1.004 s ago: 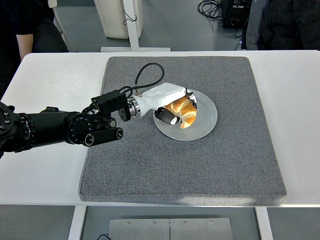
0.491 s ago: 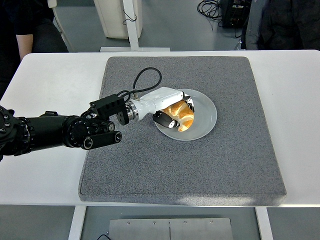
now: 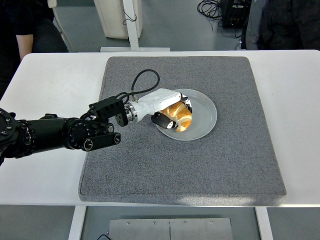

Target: Place the bread on the plate

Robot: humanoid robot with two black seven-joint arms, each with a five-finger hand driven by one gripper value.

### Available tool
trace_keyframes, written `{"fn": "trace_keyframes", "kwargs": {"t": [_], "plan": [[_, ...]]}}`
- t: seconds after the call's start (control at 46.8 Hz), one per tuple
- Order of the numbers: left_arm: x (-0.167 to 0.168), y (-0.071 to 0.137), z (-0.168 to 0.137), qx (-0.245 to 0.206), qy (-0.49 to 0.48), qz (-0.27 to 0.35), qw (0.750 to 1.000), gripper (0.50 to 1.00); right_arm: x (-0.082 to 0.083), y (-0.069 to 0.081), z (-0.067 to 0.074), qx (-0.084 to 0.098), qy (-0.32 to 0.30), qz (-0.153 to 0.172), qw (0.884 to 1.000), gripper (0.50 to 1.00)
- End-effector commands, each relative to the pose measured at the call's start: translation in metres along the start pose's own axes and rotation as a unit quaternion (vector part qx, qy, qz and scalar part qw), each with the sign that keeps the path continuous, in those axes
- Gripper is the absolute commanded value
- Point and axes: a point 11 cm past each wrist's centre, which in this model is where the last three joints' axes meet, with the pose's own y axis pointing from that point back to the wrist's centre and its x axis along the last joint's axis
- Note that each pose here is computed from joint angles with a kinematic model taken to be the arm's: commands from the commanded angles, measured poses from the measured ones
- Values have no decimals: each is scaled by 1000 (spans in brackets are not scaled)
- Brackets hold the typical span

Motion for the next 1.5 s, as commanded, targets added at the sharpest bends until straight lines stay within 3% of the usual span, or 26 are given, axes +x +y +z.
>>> {"fn": "trace_keyframes", "kwargs": {"t": [0.0, 0.085, 0.256, 0.406, 0.598, 0.983, 1.197, 1.474], "plan": [[0, 0, 0, 0, 1, 0, 1000, 500, 0, 0, 0, 0, 0, 0, 1000, 1000], [0, 0, 1, 0, 2, 1, 1000, 522, 0, 0, 0, 0, 0, 0, 1000, 1000], [1, -1, 0, 1, 5, 2, 1000, 695, 0, 0, 0, 0, 0, 0, 1000, 1000], [1, -1, 1, 1, 8, 4, 1000, 792, 0, 0, 0, 0, 0, 0, 1000, 1000], [8, -4, 5, -1, 17, 18, 1000, 866, 0, 0, 0, 0, 1, 0, 1000, 1000], [18, -8, 12, -8, 38, 39, 998, 922, 0, 0, 0, 0, 0, 0, 1000, 1000], [45, -9, 11, -6, 65, 75, 995, 940, -1, 0, 0, 0, 0, -1, 1000, 1000], [86, -7, 3, 10, 198, 113, 974, 946, -1, 0, 0, 0, 0, -1, 1000, 1000]]}}
